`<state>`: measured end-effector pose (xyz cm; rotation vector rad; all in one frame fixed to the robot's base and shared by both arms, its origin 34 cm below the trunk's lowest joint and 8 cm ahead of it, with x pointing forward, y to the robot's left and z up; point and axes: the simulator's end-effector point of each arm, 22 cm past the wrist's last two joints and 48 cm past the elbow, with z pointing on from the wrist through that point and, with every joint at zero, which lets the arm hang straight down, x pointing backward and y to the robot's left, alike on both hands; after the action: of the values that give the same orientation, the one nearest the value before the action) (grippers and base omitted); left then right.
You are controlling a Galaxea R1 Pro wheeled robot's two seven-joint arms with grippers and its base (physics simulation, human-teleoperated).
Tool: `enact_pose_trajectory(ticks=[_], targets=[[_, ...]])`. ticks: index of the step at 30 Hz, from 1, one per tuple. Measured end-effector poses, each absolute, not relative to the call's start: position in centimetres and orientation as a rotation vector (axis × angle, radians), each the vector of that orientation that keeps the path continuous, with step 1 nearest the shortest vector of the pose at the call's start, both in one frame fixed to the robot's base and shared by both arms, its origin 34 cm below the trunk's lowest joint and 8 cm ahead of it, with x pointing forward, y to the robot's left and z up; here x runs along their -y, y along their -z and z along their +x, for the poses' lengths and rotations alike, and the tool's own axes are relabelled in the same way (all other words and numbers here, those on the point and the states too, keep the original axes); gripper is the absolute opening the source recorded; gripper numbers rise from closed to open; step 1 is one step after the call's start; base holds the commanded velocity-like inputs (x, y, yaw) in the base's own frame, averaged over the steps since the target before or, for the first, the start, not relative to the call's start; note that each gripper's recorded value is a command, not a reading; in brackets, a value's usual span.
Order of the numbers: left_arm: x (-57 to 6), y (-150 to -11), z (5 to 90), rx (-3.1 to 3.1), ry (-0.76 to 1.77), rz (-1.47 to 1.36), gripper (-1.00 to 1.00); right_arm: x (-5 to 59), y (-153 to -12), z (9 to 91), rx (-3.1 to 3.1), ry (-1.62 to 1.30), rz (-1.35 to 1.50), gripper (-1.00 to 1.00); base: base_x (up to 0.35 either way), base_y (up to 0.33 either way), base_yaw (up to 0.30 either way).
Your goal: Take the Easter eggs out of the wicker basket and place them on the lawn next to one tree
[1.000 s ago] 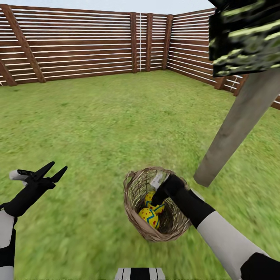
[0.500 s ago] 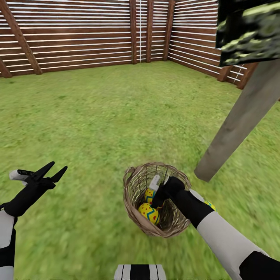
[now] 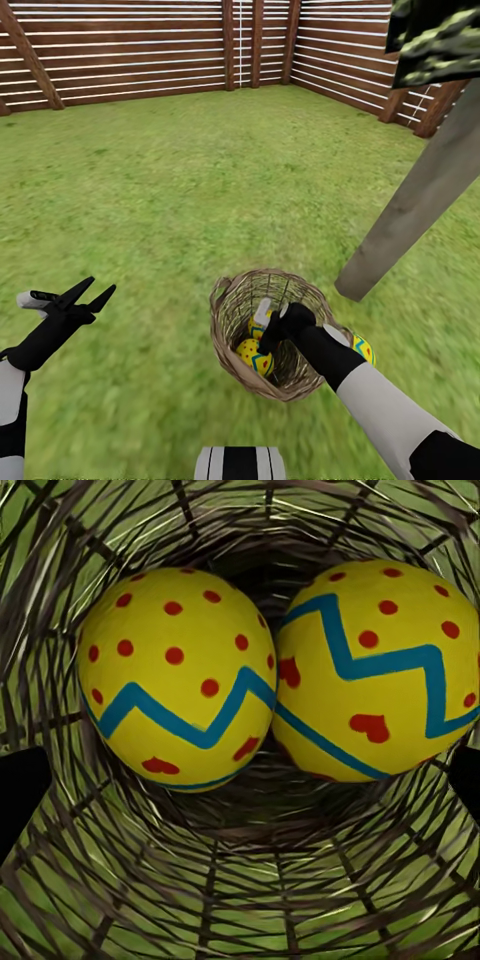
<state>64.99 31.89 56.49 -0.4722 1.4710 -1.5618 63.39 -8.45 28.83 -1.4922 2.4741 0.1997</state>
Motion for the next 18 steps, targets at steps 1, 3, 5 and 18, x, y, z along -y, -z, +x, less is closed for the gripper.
enact_pose_trajectory(ticks=[1, 3, 5, 18], targets=[[-31.8, -56.2, 65.0, -1.475, 1.562, -0.475, 1.0, 8.4, -28.6, 63.3, -2.473, -0.203, -1.496, 1.0, 0.0, 0.0, 0.0], [-31.7, -55.7, 65.1, -1.484, 1.566, -0.48, 1.0, 8.2, -28.2, 63.3, -2.458, -0.216, -1.508, 1.0, 0.0, 0.0, 0.0], [-31.4, -55.2, 65.1, -1.495, 1.572, -0.483, 1.0, 7.9, -27.9, 63.3, -2.439, -0.23, -1.522, 1.0, 0.0, 0.0, 0.0], [-30.9, -51.9, 65.3, -1.536, 1.58, -0.528, 1.0, 6.5, -25.4, 62.8, -2.325, -0.309, -1.607, 1.0, 0.0, 0.0, 0.0]])
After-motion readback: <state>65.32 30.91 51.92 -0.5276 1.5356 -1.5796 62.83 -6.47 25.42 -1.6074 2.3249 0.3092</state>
